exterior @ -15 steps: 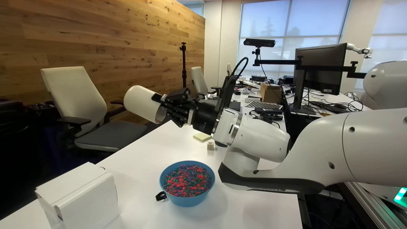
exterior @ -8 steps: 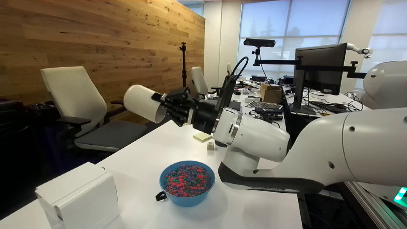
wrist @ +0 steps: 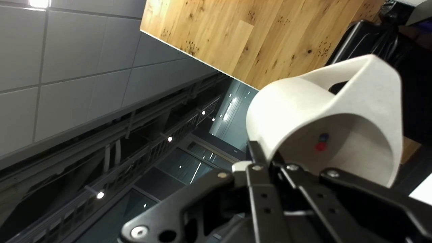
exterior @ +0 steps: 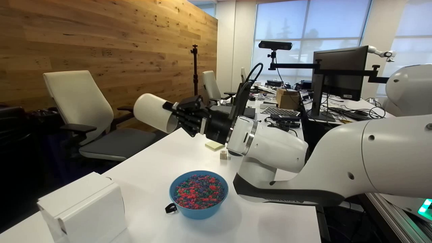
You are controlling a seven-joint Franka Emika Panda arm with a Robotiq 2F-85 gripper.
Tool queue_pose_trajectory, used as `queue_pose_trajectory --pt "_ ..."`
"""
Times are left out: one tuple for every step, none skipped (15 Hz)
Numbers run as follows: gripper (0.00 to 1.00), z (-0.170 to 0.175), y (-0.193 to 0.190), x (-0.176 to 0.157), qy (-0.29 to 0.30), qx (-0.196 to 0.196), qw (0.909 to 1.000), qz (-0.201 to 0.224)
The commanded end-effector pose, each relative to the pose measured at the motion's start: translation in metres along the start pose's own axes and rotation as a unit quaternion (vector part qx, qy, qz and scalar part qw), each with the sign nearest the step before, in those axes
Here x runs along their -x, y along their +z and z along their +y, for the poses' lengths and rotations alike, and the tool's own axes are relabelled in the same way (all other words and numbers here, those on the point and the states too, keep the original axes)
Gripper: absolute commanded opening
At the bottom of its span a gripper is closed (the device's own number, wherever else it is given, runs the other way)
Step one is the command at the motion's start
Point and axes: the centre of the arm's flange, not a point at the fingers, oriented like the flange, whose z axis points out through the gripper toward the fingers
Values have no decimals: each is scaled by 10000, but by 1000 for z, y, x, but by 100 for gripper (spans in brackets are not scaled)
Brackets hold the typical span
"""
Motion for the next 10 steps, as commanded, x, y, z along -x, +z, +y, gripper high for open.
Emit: queue_pose_trajectory --pt "1 2 -5 15 759 -499 9959 -37" --pt "1 2 -2 17 948 -625 9935 -31" --pt "1 4 1 20 1146 -767 9904 -38" --pt "1 5 6 23 1340 -891 9870 -57" --pt "1 7 10 27 1533 -991 9831 -133" --pt "1 10 14 31 1712 -1109 9788 -199" --pt "1 12 18 35 1875 -1219 9743 -262" --pt "1 14 23 40 2028 -1312 9695 -403" --pt "1 15 27 45 2165 -1434 9643 -508" --pt "1 16 33 50 2291 -1569 9585 -646"
